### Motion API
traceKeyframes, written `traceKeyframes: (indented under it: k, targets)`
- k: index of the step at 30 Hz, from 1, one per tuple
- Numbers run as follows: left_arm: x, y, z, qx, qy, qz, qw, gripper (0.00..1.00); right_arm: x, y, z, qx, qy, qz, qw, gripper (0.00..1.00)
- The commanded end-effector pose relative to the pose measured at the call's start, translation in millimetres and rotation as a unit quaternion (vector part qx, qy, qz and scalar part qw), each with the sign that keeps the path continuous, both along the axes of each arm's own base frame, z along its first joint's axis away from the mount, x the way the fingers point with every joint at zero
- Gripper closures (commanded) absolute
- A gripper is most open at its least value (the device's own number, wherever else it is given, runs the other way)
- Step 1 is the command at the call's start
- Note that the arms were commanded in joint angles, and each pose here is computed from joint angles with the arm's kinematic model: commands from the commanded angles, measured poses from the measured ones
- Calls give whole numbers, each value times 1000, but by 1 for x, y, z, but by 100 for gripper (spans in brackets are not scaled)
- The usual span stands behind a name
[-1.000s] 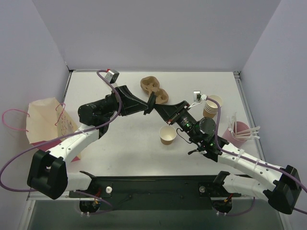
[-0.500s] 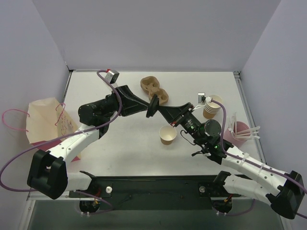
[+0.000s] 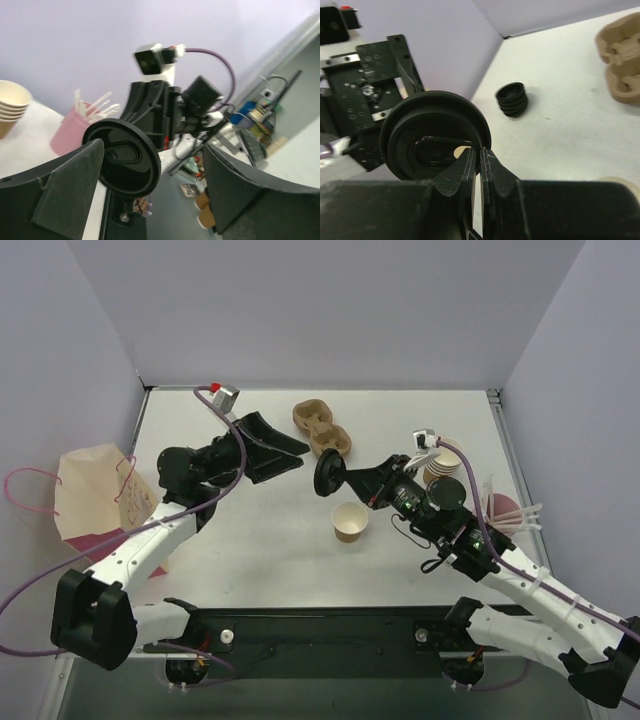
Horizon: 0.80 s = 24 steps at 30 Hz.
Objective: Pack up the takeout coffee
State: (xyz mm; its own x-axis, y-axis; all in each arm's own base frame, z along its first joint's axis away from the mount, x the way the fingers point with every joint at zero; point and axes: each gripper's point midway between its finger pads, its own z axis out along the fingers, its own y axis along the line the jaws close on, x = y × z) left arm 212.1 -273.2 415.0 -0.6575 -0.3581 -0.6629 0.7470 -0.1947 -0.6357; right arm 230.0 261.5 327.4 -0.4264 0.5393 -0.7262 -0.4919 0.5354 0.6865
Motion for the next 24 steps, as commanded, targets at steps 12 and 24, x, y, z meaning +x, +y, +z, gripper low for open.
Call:
traceKeyframes:
  k: [12,24]
  targets:
    - [83,101,-122,285,37,344,894,3,-1,-68,-123,-453,181,-2,873,100]
    - [71,106,-145,295,43,345,890,3,23,-69,-154,-561,235,19,794,100]
